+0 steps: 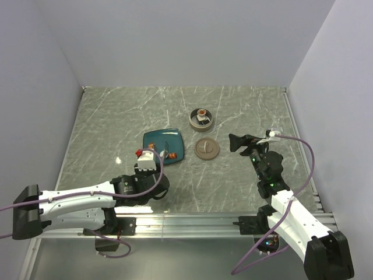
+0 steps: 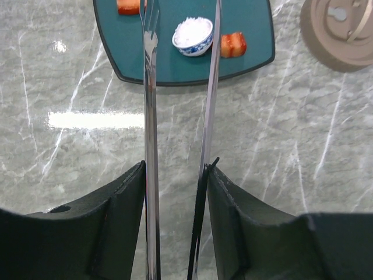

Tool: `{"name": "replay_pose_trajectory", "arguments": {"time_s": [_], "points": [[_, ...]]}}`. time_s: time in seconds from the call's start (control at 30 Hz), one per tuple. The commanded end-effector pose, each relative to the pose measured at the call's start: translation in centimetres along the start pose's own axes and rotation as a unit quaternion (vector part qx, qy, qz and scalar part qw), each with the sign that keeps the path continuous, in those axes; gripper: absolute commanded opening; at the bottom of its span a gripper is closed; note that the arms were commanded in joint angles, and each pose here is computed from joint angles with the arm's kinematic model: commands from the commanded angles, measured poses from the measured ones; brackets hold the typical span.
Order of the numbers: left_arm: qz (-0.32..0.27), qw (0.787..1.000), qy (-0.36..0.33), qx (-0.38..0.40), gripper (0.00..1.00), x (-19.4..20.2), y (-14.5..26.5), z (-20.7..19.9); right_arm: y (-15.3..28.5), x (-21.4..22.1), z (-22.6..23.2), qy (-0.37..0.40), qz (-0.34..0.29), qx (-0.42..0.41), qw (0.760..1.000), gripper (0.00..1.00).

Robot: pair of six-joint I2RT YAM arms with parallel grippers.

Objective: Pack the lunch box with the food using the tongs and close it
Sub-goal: Pick up the food using the clamp

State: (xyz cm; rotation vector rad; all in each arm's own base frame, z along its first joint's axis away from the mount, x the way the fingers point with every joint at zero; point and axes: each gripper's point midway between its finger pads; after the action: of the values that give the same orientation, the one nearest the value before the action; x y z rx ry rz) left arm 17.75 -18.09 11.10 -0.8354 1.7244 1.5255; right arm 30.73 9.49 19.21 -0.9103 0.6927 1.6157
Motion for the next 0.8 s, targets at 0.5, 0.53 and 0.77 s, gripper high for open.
{"name": "replay_pose_trajectory", "arguments": {"time_s": [0.5,0.53,0.77], "points": [[0.05,0.998,-0.022,0.009,0.47,2.1,0.0,-0.9,0.2,-0.4,0.1,-0.003,-0.009,-0.006,1.0,1.0],[0.05,0.999,-0.019,0.01,0.45,2.1,0.1,-0.9,0.2,-0.4,0.2,-0.003,-0.009,-0.006,1.0,1.0],[0.038,0.999,-0.017,0.003,0.34,1.3,0.1,-0.8,0.2,-0.4,0.2,-0.003,-0.01,-0.006,1.0,1.0]]}}
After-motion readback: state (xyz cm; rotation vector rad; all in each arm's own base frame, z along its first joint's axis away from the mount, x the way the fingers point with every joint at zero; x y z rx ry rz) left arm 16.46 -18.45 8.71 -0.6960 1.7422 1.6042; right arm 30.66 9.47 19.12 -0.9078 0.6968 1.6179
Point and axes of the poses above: each gripper's point midway between its finger pads, its own y axis back along the fingers, its own z axis along the line the jaws close on, x = y × z, and after that the axes turned 7 degrees about -y, right-handed
